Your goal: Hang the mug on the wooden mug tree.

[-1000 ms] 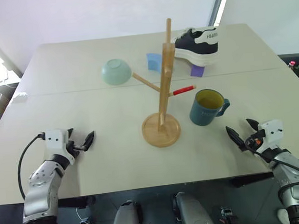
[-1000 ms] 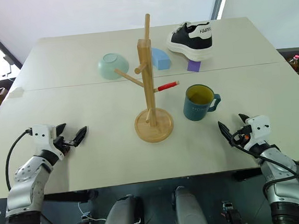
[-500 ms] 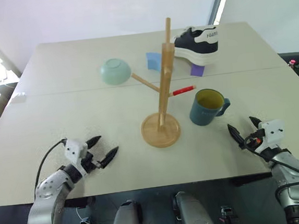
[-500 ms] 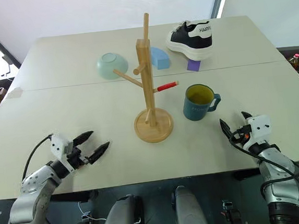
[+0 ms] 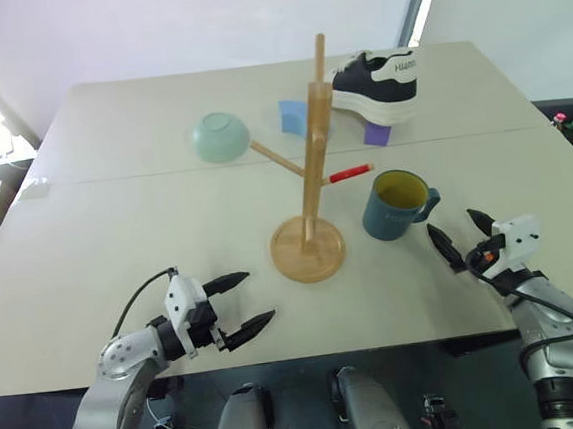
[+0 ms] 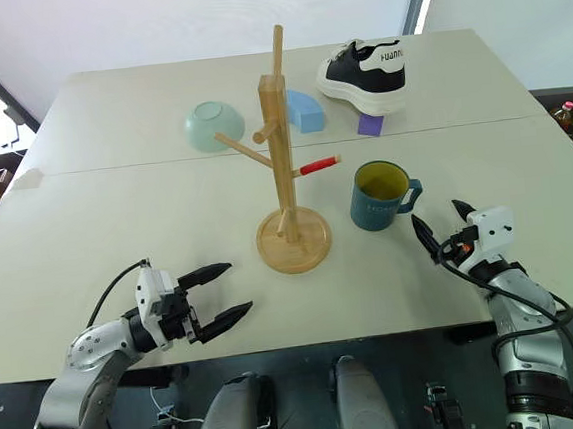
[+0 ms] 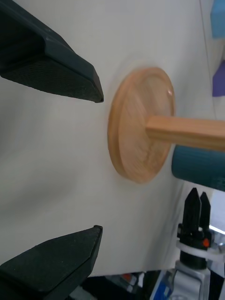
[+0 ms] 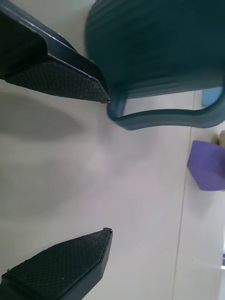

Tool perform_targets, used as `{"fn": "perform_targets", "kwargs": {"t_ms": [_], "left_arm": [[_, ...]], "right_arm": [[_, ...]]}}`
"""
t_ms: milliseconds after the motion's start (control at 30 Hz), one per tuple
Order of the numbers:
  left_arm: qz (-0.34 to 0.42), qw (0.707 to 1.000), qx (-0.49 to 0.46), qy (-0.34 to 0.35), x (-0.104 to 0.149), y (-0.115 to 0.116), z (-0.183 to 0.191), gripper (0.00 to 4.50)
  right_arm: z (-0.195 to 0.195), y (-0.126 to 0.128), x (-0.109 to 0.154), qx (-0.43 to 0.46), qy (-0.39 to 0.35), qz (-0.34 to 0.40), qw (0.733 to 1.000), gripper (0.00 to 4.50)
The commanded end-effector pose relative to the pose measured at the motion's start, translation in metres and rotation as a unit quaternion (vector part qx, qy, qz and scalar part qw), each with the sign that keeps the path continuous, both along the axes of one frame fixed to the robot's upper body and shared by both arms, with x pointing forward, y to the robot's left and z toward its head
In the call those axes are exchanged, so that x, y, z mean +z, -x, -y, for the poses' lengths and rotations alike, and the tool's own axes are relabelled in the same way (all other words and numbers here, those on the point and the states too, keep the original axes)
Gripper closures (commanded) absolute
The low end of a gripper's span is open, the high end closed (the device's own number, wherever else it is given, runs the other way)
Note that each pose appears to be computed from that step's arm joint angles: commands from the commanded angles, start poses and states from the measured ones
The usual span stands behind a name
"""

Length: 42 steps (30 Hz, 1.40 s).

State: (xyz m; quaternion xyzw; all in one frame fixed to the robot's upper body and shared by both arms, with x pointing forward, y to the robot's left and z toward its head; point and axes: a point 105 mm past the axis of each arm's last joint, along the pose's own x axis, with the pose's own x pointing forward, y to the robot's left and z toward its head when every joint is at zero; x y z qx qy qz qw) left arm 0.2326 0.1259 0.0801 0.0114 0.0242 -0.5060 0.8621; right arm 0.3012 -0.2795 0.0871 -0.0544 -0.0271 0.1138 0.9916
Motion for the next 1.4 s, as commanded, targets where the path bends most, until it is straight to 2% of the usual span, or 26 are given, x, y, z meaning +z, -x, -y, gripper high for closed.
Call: {"fn": "perform_targets", "kwargs": {"t_ms": [33,733,833,933,967,1067,1167,1300,1400], "left_arm": [[0.029,0.999,-0.015,0.008,0.013,0.001,0.006,0.00],[0.044,0.999,-0.015,0.002,0.011,-0.001,0.006,0.00],[0.046,0.999,-0.013,-0.001,0.011,-0.001,0.005,0.00],[0.048,0.999,-0.010,-0.003,0.012,-0.002,0.005,0.00],[0.049,0.999,-0.010,-0.003,0.013,-0.003,0.005,0.00],[0.052,0.999,-0.007,-0.003,0.015,-0.004,0.006,0.00],[0.054,0.999,-0.004,-0.003,0.017,-0.006,0.006,0.00],[0.057,0.998,0.002,-0.007,0.020,-0.007,0.003,0.00],[0.058,0.998,0.002,-0.008,0.022,-0.009,0.001,0.00]], "right_arm": [[-0.005,-0.007,0.018,0.016,0.004,0.028,0.999,0.08],[-0.017,-0.038,0.008,0.037,-0.044,0.012,0.998,0.08],[-0.023,-0.040,0.009,0.053,-0.052,0.012,0.997,0.88],[-0.028,-0.040,0.009,0.066,-0.058,0.011,0.996,2.41],[-0.030,-0.040,0.009,0.070,-0.059,0.010,0.996,3.05],[-0.034,-0.037,0.010,0.077,-0.060,0.013,0.995,4.46],[-0.039,-0.032,0.015,0.087,-0.035,0.018,0.995,4.46],[-0.062,-0.009,0.035,0.157,0.091,0.038,0.983,4.46],[-0.082,0.015,0.054,0.226,0.201,0.052,0.952,4.46]]}}
